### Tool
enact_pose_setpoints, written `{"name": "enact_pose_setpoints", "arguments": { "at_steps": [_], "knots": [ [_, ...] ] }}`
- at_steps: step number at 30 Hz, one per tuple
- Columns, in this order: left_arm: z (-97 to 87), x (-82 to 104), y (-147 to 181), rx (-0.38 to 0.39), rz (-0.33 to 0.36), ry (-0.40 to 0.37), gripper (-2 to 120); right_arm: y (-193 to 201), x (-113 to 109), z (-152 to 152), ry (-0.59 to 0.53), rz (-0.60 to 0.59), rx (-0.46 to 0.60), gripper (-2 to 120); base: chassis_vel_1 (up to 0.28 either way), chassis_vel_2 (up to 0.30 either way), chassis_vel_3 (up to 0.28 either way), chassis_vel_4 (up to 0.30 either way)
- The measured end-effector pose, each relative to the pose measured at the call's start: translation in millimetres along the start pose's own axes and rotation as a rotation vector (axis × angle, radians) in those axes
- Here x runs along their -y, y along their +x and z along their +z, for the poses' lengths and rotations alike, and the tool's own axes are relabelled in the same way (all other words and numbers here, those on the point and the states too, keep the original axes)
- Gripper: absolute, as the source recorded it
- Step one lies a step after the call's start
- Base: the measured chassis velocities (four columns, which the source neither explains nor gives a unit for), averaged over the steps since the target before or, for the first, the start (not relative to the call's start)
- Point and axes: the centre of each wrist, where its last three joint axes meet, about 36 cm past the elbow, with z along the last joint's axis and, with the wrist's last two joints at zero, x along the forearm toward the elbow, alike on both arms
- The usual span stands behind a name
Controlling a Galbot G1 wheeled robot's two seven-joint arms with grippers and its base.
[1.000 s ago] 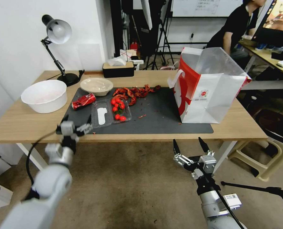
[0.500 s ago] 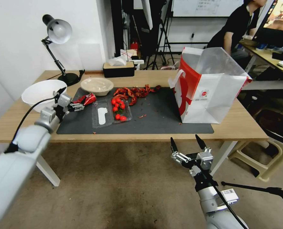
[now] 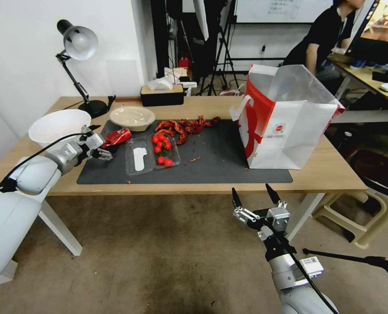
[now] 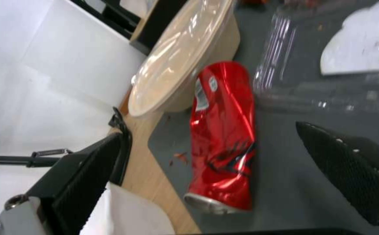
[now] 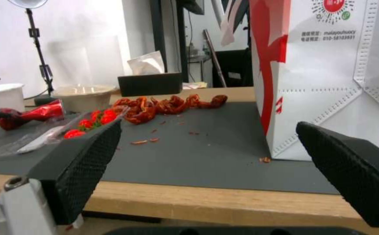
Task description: Pick up the trash from the table and place it into the takeout bag.
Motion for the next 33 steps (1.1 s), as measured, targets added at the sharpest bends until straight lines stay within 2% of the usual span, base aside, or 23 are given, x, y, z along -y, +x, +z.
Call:
{"name": "enact_pose_setpoints", "arguments": {
  "at_steps": [8, 13, 14, 19, 33],
  "knots": [
    [-3.6, -10.1, -4, -0.023, 0.014, -0.034, 100, -1, 0, 1, 0.000, -0.001, 0.001, 100, 0.000, 0.000, 0.000, 0.000],
    [-4.1, -10.4, -4, -0.022, 0.014, -0.034, 100, -1, 0, 1, 0.000, -0.002, 0.001, 100, 0.000, 0.000, 0.000, 0.000],
    [-10.0, -11.2, -9, -0.015, 0.019, -0.039, 100, -2, 0, 1, 0.001, -0.001, 0.002, 100, 0.000, 0.000, 0.000, 0.000],
    [-12.8, -9.6, -14, -0.013, 0.022, -0.041, 100, -2, 0, 1, 0.001, -0.001, 0.001, 100, 0.000, 0.000, 0.000, 0.000],
    [-15.7, -10.1, -33, -0.052, 0.039, -0.098, 97, -1, 1, 2, 0.004, 0.004, -0.004, 100, 0.000, 0.000, 0.000, 0.000]
  ]
}}
